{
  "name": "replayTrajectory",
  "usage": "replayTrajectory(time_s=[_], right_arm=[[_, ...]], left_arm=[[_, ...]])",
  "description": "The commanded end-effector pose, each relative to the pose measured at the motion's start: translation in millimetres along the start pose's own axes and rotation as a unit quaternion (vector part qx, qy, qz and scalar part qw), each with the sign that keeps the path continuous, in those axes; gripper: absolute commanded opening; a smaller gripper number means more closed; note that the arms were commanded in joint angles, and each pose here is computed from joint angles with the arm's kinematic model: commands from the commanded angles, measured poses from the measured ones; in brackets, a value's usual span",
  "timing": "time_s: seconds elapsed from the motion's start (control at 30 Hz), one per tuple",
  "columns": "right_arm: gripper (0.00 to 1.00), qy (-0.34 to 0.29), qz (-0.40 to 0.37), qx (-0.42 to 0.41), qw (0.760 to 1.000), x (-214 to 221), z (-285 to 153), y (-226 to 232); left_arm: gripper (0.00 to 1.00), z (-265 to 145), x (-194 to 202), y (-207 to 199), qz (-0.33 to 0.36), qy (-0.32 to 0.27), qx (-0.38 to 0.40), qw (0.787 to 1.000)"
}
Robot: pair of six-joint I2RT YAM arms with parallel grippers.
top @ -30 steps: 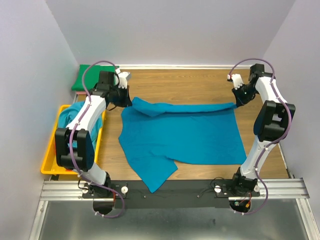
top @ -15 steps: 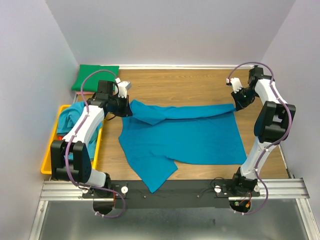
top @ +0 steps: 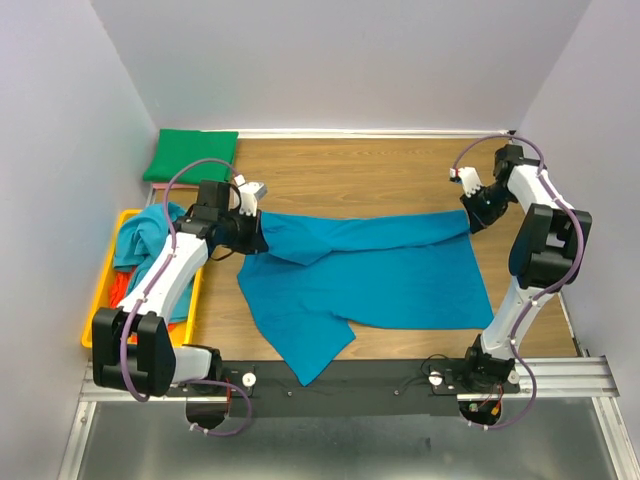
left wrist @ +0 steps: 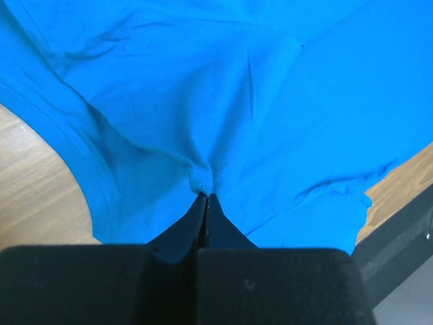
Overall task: Fold and stack the t-shirts
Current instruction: Fold the tshirt
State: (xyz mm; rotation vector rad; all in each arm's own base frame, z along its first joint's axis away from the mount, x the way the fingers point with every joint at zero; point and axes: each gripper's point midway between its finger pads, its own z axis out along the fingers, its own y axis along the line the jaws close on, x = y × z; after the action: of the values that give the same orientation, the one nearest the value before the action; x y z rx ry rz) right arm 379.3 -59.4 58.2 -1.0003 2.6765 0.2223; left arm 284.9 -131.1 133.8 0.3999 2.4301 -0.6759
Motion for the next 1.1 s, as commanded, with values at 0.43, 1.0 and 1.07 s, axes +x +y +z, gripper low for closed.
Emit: replayTrajectory(time_s=[0.43, 1.0, 1.07], right_arm=[[0.55, -0.029, 0.018, -0.004, 0.999, -25.1, -29.1, -8.2], [0.35, -0.020, 0.037, 0.001, 0.999, -73.7, 37.3, -14.2], [0.35, -0.005, 0.041, 0.000, 0.999, -66.2, 48.2, -13.3]], left_arm=[[0.56, -4.9, -88.0, -2.8, 0.166, -0.054, 0.038, 0.984], [0.49, 94.7, -108.8, 114.9, 0.094, 0.053, -0.030, 0.994], [0.49, 98.9, -101.5, 121.7, 0.089, 0.060, -0.034, 0.994]])
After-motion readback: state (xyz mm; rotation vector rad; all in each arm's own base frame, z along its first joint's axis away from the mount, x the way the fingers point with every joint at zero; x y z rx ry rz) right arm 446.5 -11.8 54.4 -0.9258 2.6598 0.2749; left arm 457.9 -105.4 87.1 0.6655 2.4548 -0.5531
